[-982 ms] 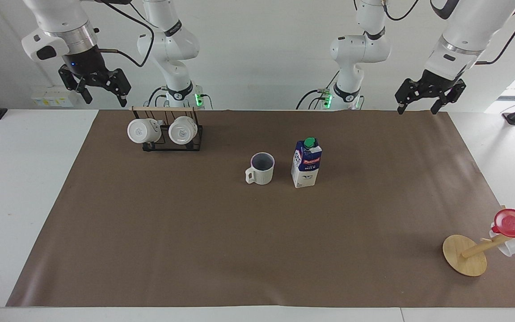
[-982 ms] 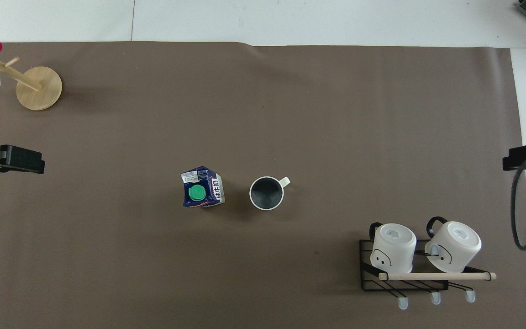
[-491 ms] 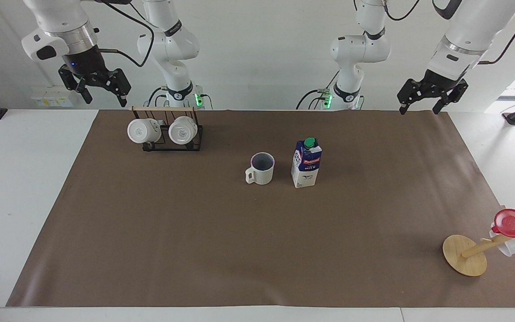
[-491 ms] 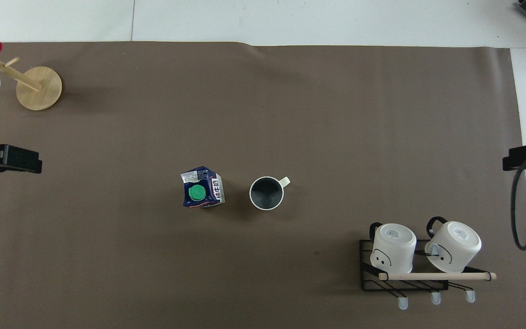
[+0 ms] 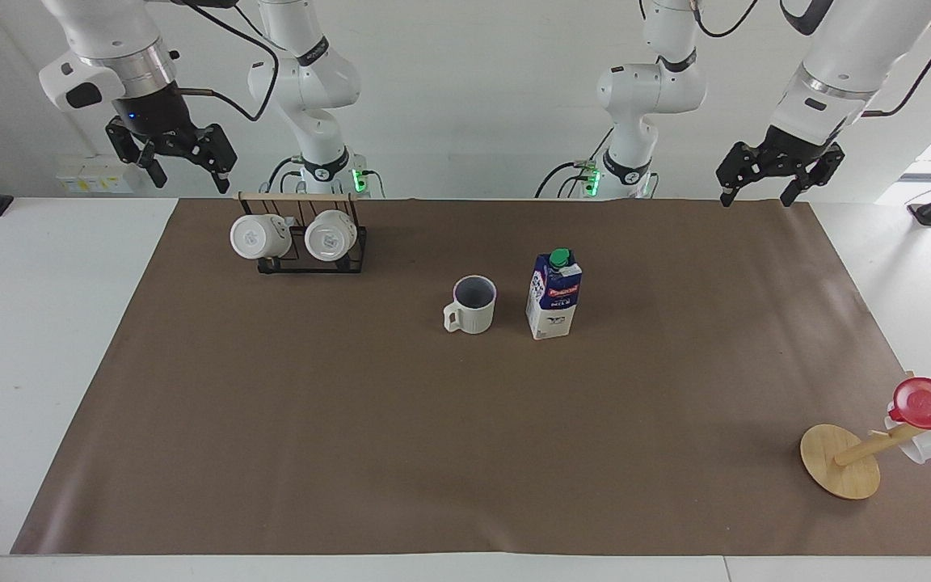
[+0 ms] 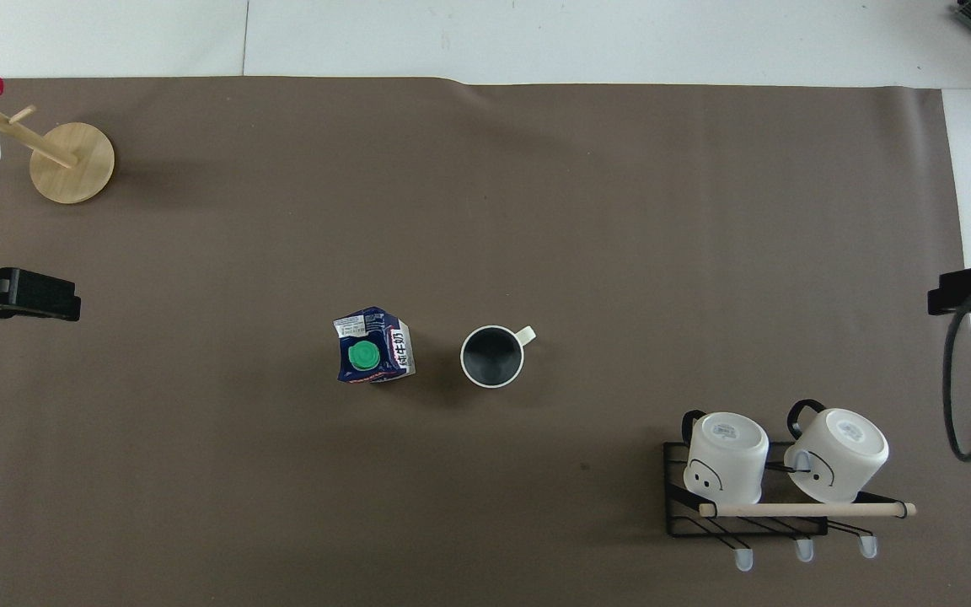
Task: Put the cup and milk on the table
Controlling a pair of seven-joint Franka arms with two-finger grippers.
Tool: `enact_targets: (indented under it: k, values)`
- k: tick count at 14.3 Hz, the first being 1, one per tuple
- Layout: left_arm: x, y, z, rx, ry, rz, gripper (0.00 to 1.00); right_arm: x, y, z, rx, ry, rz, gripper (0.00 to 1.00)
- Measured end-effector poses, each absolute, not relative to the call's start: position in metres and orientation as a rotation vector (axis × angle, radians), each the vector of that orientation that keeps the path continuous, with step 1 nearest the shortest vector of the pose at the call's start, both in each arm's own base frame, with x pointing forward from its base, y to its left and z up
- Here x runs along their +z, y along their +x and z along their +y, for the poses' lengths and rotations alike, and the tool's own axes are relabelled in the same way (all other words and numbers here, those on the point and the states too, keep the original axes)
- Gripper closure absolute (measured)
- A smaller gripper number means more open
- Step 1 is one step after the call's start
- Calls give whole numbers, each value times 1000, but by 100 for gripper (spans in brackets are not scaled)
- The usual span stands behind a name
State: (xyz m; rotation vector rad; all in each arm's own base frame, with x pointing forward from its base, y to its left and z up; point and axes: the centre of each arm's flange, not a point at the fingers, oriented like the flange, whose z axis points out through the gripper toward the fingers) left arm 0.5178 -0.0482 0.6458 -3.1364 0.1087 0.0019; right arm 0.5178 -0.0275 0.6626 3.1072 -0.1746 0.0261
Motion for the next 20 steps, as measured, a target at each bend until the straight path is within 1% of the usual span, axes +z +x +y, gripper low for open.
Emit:
enact_targets:
  k: [20]
  values:
    - [647, 517, -48, 0, -3138, 135, 0, 663, 518, -27, 26, 3107, -175, 0]
